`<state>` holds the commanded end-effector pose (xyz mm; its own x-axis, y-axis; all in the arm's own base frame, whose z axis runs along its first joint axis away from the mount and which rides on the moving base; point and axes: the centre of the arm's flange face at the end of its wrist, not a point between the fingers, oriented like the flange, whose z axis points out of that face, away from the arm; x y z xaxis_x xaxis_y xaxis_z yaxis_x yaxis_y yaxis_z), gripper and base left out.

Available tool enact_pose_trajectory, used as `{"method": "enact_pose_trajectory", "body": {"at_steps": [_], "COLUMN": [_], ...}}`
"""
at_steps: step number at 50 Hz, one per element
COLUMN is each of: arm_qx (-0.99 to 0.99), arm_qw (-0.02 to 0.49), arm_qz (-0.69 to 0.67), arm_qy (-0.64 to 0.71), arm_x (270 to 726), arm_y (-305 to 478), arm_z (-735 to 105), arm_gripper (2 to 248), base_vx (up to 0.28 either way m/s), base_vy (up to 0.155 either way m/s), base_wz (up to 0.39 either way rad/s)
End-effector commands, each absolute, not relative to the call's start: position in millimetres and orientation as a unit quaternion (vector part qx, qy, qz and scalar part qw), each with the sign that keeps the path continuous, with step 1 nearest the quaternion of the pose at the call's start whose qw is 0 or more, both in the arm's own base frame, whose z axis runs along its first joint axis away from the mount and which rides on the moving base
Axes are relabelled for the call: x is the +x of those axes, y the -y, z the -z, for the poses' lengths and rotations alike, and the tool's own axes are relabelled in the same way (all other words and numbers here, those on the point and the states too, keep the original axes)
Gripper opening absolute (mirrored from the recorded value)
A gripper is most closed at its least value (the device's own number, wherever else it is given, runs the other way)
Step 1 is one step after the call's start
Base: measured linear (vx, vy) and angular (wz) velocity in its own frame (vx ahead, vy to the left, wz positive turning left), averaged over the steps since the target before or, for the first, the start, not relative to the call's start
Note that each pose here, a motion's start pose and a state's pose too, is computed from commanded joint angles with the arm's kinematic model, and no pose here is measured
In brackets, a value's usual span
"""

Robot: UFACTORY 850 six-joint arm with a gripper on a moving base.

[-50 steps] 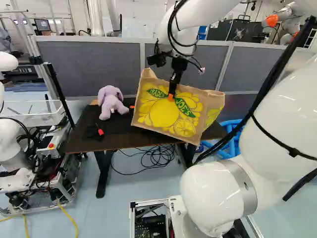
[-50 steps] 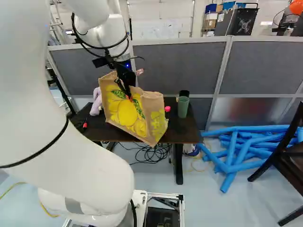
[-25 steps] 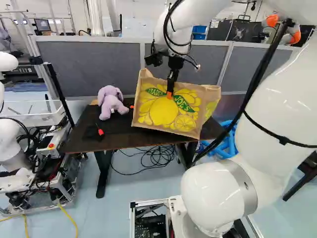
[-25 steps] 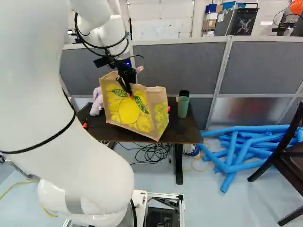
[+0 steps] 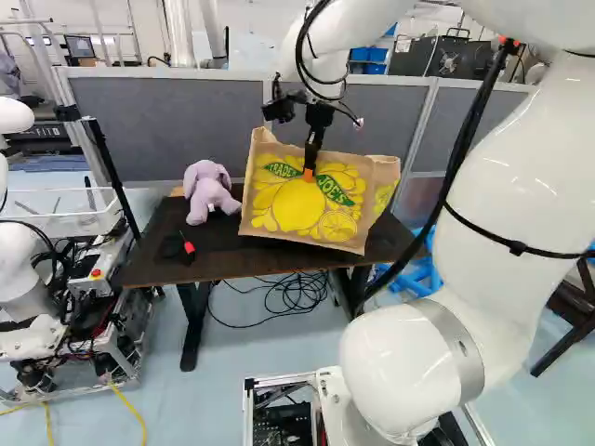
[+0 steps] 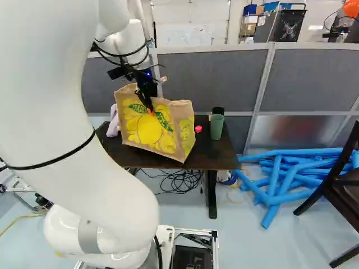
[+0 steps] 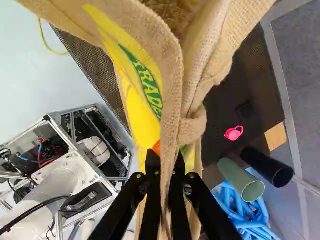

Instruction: Pick up the bag on the ground and place it on the table

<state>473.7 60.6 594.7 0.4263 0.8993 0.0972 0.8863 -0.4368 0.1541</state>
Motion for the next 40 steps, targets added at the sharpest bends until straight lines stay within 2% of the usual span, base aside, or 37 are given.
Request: {"method": "enact_pose_trajectory", "body": {"at_steps": [23,40], "arm_qx": [0.776,0.767], "arm_qw": [0.047,0.045], "arm_qz": [-0.074,-0.068], "arm_qy": [-0.625,-0.636], "arm_x": [484.4,503.3], "arm_y": [-60.9,-61.3], "arm_z": [-594.7,-589.2], "arm_gripper": [22,22], "base_vx": [0.0,0.0], "base_vy": [0.0,0.0], "base_wz": [0.0,0.0]}}
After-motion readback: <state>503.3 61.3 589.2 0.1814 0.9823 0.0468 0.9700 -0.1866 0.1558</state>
